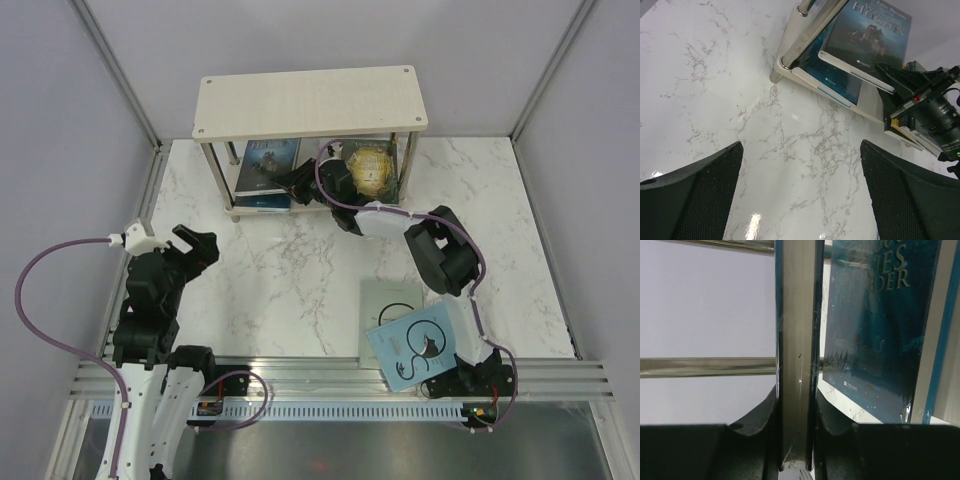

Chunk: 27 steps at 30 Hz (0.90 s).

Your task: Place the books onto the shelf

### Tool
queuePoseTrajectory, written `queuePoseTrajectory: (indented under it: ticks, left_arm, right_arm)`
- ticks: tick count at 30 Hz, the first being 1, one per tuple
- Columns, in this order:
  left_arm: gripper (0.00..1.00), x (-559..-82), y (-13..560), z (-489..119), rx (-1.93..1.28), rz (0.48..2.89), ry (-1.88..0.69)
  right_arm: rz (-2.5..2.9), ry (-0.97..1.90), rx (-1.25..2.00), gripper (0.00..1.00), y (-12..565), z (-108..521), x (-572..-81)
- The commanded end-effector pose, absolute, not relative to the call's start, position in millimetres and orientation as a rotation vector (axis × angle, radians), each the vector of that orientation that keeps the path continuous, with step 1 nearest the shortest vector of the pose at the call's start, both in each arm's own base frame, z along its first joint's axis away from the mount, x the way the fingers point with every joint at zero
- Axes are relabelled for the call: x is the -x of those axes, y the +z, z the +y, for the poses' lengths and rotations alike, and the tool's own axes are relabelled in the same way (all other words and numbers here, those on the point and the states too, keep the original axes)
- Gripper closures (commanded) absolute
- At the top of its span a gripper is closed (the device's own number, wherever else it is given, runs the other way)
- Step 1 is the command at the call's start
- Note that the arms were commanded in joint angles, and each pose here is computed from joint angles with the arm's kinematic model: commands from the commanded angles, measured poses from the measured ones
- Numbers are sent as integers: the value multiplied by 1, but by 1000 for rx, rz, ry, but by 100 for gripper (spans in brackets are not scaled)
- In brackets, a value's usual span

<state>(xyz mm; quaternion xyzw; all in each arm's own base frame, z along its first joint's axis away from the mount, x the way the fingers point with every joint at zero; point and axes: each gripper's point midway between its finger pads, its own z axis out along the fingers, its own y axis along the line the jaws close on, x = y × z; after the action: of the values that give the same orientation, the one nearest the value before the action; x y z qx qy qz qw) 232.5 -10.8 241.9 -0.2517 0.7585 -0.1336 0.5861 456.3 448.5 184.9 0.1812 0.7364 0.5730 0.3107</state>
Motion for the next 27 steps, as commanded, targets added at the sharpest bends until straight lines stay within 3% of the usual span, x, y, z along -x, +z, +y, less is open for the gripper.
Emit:
queuePoseTrajectory:
  ticks: [1, 7, 8, 10, 11, 14, 23, 27]
  left_arm:
    - [0, -234, 254, -10, 536, 1746, -298]
    - [0, -234, 254, -11, 534, 1746, -301]
    - [0, -234, 254, -12, 530, 1750, -304]
    - [0, -234, 254, -12, 529, 1749, -305]
    - [0, -234, 253, -12, 531, 1752, -303]
    - [0, -234, 253, -12, 525, 1754, -303]
    - [0, -234, 253, -12, 526, 1753, -302]
    - [1, -234, 251, -12, 526, 1758, -302]
  right_arm:
    - [1723, 1693, -404, 100, 254, 471, -456]
    - [1773, 1668, -436, 100, 241, 478, -460]
    - [1804, 1652, -442, 96, 235, 479, -461]
    - [1823, 1658, -432, 82, 232, 483, -461]
    - [1842, 1651, -437, 62, 228, 484, -461]
    - [1891, 1623, -449, 44, 220, 482, -459]
    - [2159, 1412, -471, 32, 185, 466, -445]
    - [2241, 1336, -453, 32, 169, 459, -437]
